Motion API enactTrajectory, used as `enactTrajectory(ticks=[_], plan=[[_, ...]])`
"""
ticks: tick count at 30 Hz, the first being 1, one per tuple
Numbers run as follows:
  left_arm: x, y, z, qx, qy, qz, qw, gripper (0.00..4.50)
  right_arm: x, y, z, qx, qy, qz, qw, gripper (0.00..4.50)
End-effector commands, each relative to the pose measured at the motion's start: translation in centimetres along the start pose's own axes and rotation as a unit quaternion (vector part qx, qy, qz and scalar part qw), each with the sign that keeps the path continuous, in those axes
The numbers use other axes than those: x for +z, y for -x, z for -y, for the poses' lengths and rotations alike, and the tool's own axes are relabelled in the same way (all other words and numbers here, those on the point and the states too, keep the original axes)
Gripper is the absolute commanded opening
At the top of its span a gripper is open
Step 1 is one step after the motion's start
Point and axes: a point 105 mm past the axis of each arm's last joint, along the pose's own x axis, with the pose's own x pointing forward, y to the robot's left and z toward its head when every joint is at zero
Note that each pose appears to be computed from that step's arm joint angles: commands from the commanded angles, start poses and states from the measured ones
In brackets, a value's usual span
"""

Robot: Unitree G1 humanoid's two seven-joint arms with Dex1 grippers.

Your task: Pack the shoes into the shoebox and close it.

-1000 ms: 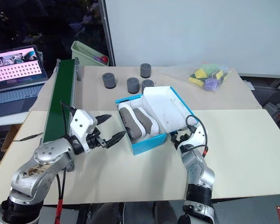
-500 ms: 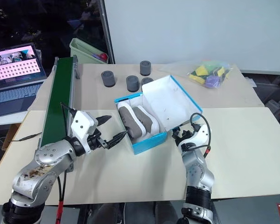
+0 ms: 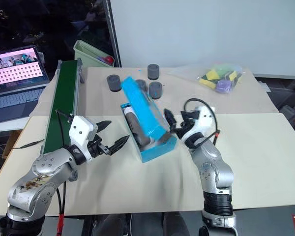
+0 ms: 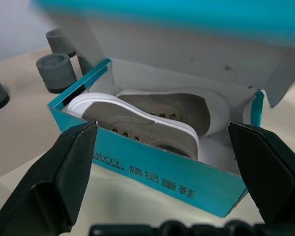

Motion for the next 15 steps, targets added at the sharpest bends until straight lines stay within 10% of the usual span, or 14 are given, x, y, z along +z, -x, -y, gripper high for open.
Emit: enactTrajectory(ticks=[1, 15], plan=[[1.5, 0.5, 0.0, 0.006, -0.014, 0.023, 1.0, 4.5, 0.6, -0.7, -3.6, 0.094, 0.083, -0.025, 0.992, 4.45], [1.8, 0.3, 0.3, 0.01, -0.013, 0.028, 0.999, 4.5, -2.2, -6.2, -7.7, 0.198, 0.127, -0.079, 0.969, 4.45]])
